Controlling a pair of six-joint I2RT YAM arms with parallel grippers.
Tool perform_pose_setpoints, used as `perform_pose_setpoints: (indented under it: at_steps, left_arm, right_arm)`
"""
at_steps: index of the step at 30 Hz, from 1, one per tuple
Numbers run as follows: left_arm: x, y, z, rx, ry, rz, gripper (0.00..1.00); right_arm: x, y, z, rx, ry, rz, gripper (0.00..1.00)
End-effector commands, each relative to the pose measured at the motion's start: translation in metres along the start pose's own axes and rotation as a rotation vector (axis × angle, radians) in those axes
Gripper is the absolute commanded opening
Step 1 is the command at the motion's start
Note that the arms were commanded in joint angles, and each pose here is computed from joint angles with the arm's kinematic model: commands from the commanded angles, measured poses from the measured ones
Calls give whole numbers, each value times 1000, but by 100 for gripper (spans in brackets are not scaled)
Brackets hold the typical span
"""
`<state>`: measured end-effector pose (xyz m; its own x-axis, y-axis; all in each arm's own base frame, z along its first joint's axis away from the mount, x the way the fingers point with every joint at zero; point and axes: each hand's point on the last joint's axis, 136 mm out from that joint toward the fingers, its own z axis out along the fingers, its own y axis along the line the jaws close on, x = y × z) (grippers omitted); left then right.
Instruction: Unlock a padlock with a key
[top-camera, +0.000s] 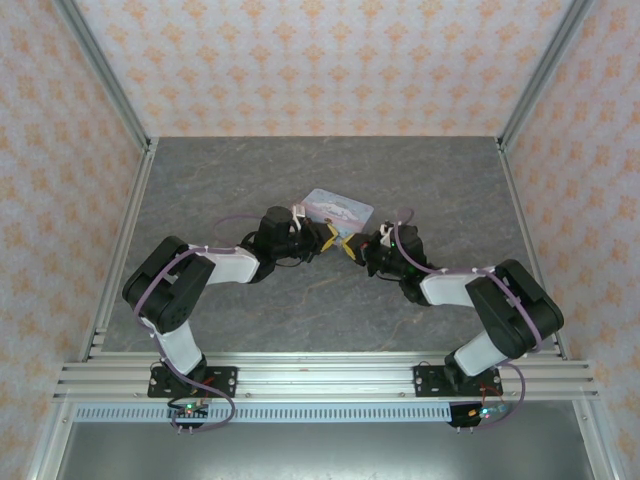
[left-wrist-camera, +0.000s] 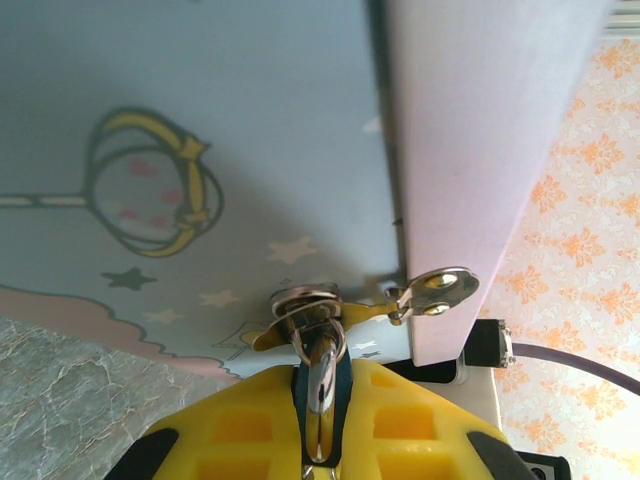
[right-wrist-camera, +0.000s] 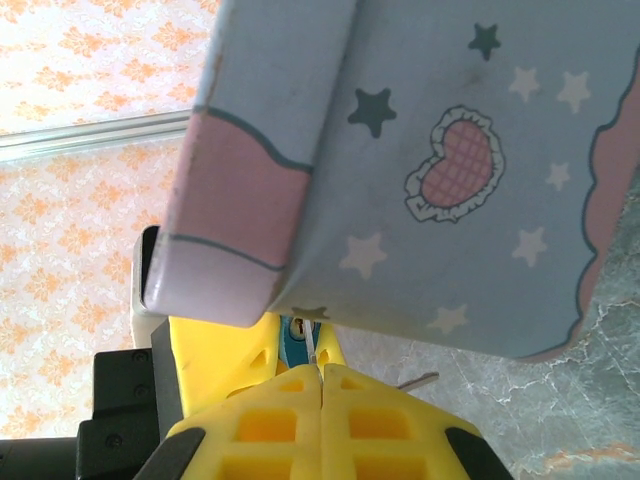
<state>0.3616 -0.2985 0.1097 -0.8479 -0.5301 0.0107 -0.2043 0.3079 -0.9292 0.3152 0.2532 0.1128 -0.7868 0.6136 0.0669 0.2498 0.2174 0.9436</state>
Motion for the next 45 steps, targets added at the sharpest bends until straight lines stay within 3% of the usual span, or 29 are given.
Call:
perform_pose_setpoints:
  at_steps: [1,19,45]
  left_arm:
    - [5,-29,-2,69,22,41,0]
    - [7,-36,-3,83,40,40,0]
    - [8,-36,-3,78,44,44,0]
  right_arm:
    - [-1,8,-6,-27,-27,-43,0]
    - [10,18,-14,-73,90,-97,0]
    - [-3,23,-7,-77,85,-88,0]
